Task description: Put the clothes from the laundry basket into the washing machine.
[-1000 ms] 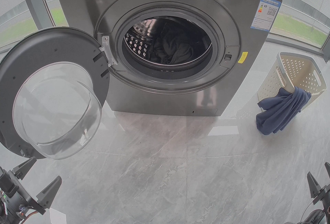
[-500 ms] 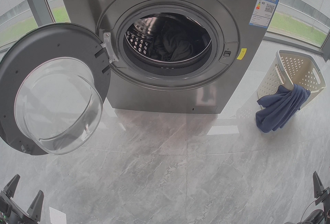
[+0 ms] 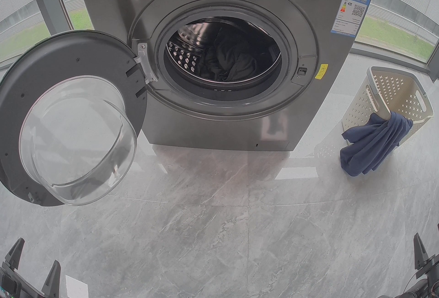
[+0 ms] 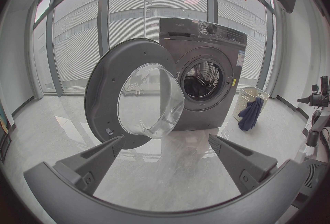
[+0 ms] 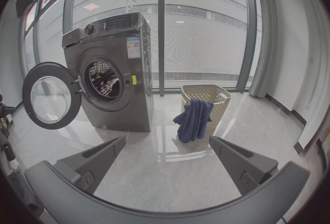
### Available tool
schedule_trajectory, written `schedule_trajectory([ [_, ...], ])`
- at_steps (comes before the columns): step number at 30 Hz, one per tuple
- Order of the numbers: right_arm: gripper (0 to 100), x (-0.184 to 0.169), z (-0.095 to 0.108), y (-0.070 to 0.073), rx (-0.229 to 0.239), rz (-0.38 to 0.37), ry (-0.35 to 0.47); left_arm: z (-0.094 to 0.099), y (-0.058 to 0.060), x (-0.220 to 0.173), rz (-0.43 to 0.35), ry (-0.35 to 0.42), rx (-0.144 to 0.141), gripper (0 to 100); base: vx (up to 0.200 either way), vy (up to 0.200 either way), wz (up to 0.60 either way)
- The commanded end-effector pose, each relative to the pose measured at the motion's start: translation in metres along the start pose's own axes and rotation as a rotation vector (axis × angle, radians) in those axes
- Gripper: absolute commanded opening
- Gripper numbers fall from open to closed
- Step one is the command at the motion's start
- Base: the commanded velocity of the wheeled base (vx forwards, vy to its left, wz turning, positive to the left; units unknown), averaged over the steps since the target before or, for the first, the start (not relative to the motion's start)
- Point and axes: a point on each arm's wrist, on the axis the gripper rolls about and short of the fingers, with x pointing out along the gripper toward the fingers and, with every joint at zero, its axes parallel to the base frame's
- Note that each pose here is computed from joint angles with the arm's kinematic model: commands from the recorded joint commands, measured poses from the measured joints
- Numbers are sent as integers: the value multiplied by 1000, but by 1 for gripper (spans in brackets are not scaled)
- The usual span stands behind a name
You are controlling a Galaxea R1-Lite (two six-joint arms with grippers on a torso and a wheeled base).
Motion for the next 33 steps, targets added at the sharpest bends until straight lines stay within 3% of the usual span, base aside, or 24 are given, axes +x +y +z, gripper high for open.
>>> schedule_trajectory([
  [1,100,-3,-7,0,0,2,-15,-4,0,-1,-2,-13,-5,100,0,0,0],
  [4,100,-2,-9,1,-18,43,10,-9,1,-1,61,34,-11,100,0,0,0],
  [6,100,-3,-12,3,-58,123,52,-11,2,-1,118,63,-20,100,0,0,0],
  [11,100,-3,-11,1,-21,77,33,-11,2,-1,112,48,-23,100,0,0,0],
  [19,100,-3,-11,2,-33,92,30,-11,2,-1,112,50,-32,100,0,0,0],
  [28,100,-3,-12,2,-28,92,32,-11,2,-1,114,49,-41,100,0,-200,-133],
  [33,100,-3,-12,2,-25,90,33,-11,2,-1,113,48,-52,100,0,0,-120],
])
